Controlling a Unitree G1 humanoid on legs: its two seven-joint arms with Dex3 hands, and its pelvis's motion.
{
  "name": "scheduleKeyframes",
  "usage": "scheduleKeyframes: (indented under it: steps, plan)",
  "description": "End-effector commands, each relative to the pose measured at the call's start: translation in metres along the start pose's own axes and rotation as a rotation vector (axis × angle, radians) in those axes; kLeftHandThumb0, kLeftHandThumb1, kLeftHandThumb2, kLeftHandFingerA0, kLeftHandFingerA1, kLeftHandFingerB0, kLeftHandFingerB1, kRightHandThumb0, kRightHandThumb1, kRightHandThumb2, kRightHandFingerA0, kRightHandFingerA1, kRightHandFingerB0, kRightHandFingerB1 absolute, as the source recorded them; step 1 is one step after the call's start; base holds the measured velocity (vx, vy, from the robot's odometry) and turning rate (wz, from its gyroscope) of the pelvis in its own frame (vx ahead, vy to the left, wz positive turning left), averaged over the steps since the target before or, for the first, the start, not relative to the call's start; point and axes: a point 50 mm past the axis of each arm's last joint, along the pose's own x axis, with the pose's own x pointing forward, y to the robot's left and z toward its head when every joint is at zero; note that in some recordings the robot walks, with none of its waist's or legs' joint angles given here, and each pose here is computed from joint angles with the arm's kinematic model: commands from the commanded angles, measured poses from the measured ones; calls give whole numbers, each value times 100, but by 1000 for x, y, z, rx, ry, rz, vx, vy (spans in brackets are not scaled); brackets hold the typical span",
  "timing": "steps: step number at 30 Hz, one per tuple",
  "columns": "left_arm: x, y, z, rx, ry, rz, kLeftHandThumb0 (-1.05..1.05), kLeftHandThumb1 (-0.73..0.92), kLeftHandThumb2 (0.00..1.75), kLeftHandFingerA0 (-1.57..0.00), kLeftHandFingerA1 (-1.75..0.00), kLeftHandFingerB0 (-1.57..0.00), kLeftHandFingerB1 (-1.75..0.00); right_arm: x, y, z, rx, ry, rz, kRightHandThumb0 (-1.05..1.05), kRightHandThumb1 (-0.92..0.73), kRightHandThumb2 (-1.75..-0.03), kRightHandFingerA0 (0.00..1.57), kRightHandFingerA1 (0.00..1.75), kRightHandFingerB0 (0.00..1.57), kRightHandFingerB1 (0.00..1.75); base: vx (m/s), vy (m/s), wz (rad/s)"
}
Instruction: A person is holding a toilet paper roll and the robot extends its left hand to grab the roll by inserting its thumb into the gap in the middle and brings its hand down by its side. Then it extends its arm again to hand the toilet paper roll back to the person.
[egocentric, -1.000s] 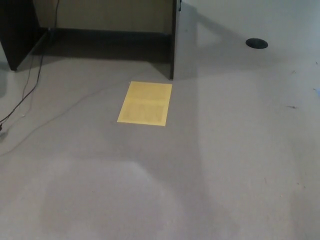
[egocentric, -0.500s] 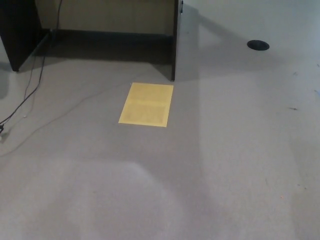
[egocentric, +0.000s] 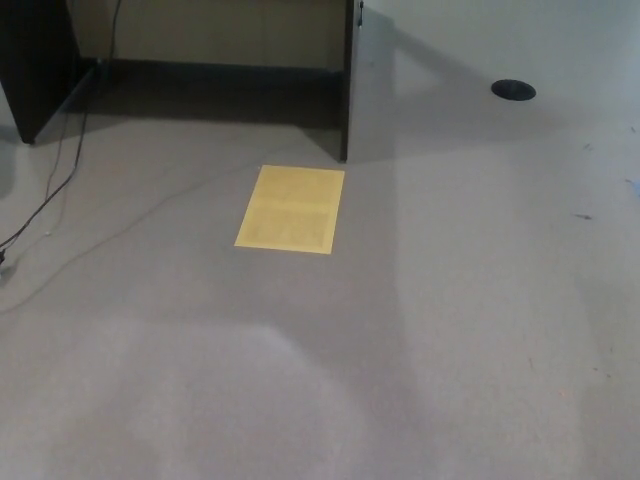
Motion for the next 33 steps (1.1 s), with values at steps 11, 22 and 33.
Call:
scheduleKeyframes:
  steps: [11,22,33]
  plan:
    - [29,78,215,35,-874,180,-6,76,75,-98,-121,-82,-101,0,-9,-1,-17,10,-30,-38,-65,-60,79,59,62,44,0,0,0]
    - [-24,65,378,108,-1343,136,-9,72,73,-94,-132,-89,-90,-2,-7,-7,-9,35,-14,-38,-65,-60,77,58,60,43,0,0,0]
    - [-85,26,466,95,-1585,-23,-19,70,80,-88,-154,-81,-113,2,-5,3,-17,13,-11,-37,-66,-60,82,68,62,44,0,0,0]
